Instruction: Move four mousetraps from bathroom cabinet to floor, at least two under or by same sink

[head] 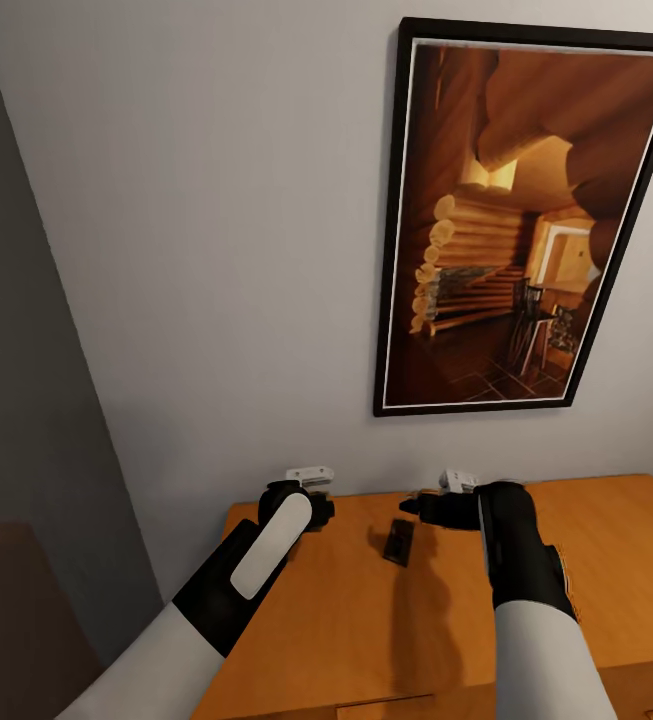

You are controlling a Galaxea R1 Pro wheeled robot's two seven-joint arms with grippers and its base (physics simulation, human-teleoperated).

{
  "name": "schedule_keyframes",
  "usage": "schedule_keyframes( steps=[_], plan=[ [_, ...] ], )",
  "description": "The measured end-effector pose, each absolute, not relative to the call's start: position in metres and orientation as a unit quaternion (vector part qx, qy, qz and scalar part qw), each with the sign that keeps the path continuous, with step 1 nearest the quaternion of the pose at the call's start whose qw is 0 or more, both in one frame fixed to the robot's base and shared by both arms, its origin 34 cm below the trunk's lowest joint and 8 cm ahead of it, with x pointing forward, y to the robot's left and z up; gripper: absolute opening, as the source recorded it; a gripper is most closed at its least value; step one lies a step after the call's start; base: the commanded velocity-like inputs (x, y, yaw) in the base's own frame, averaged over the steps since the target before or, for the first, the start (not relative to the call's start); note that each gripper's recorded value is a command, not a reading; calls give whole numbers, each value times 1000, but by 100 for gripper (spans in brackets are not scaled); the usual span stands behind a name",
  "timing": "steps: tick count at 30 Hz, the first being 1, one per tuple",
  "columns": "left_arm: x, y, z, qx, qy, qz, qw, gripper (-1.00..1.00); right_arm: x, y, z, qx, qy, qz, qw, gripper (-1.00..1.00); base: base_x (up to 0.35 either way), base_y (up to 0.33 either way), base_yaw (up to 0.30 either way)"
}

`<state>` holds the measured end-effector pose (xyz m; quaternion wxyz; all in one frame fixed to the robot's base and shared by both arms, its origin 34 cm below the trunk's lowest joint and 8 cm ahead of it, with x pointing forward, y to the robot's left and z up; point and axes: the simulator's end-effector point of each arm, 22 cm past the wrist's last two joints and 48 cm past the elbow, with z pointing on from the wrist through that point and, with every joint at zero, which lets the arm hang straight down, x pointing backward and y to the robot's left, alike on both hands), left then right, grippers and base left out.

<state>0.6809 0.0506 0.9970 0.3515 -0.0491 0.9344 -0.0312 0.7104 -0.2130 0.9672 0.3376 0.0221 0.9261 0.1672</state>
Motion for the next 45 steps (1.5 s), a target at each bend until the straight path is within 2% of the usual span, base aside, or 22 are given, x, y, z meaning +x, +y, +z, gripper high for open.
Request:
schedule_keyframes(
  steps=[7, 19, 45],
  plan=[
    [681, 51, 997, -49, 934, -31, 351, -100, 707, -213, 940, 1, 946, 98, 309, 100, 0, 0, 0],
    [681, 51, 997, -49, 934, -31, 351, -100, 708, -190, 945, -4, 938, 148, 313, 100, 0, 0, 0],
    [681, 51, 997, -49, 934, -31, 351, -100, 704, -187, 934, -5, 943, 148, 298, 100, 0, 0, 0]
  ],
)
